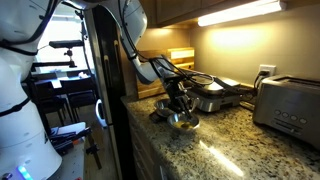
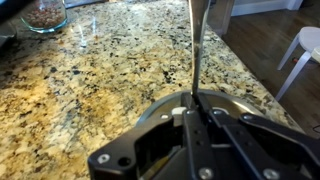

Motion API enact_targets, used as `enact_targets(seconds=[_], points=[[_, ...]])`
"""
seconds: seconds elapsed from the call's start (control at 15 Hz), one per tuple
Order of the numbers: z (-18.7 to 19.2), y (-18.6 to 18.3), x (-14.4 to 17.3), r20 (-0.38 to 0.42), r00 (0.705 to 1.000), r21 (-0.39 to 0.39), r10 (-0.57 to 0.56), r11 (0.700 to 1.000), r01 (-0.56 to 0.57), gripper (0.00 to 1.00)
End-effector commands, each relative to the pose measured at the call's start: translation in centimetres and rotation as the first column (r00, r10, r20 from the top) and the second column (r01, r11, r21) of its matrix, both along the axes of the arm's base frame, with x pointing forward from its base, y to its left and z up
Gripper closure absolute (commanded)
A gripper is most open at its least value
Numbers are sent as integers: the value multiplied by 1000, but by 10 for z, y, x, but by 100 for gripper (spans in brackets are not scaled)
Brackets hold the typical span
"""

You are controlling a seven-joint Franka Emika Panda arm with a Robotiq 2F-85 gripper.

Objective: Use the spoon on the counter to scoop some of the contents in the bowl on the left into the bowl on the right

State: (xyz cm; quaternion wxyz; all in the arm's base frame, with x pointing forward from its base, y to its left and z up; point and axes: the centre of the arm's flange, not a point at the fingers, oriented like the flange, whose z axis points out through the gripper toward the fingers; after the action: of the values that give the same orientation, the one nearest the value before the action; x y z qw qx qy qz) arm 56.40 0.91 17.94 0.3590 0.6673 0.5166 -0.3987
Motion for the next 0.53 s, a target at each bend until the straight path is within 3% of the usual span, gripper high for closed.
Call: enact_targets(seconds=[0.0,0.47], points=[[17,-4,-10,49,998,85,-26,996,22,96],[39,-24,-6,134,977,264,-163,957,124,96]])
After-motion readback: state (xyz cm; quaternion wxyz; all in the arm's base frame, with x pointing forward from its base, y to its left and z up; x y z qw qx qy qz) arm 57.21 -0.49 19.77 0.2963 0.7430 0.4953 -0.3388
